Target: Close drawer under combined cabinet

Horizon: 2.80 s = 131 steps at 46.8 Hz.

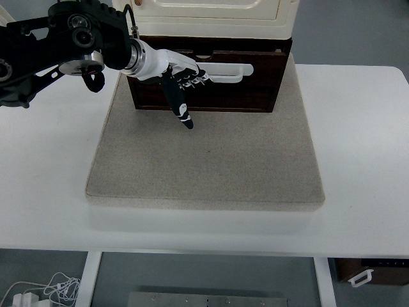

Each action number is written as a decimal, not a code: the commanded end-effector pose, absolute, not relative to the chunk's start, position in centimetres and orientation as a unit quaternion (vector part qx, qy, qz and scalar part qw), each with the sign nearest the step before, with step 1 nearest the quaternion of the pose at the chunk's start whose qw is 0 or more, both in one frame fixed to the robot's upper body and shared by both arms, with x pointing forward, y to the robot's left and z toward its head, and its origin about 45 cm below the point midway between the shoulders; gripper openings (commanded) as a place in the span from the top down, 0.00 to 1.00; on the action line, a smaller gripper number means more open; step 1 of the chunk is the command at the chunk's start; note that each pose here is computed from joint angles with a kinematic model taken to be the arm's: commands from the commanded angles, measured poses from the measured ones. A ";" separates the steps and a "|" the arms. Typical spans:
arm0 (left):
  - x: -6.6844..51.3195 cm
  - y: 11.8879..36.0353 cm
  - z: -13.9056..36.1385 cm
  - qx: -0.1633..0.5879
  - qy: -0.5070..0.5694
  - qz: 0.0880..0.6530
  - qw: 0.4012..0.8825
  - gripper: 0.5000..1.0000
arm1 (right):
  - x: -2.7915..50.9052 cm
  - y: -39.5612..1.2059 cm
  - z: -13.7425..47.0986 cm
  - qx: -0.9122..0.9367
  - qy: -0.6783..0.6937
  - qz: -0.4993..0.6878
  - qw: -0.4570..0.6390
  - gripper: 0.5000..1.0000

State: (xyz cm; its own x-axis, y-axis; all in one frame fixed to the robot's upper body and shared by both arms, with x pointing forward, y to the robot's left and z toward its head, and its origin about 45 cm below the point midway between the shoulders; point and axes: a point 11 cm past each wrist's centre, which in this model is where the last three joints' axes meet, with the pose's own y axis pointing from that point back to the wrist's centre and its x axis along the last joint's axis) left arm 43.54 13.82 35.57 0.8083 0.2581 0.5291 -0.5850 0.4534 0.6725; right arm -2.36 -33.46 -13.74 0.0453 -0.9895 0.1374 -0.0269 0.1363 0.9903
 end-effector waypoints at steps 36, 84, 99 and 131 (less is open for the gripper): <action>45.2 14.5 35.7 0.456 -0.176 0.301 0.819 0.00 | -2.4 -33.5 -13.7 0.482 -0.527 -0.447 0.539 0.10; 42.7 11.2 44.0 0.247 -0.136 0.210 0.936 0.00 | -2.4 -33.5 -13.7 0.482 -0.527 -0.447 0.539 0.10; 43.7 14.4 53.2 0.033 -0.138 0.257 0.956 0.00 | -2.4 -33.5 -13.7 0.482 -0.527 -0.447 0.539 0.10; 46.6 33.9 62.8 -0.302 -0.087 0.464 0.828 0.00 | -2.4 -33.5 -13.7 0.482 -0.527 -0.447 0.539 0.10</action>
State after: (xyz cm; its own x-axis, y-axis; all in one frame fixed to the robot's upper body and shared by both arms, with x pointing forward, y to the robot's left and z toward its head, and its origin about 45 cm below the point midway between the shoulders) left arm 46.73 31.96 62.50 0.5761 0.8115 -0.0976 -0.7032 0.4311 -0.5654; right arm -2.37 -33.46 -13.74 0.0453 -0.9895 0.1374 -0.0268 0.1363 0.9903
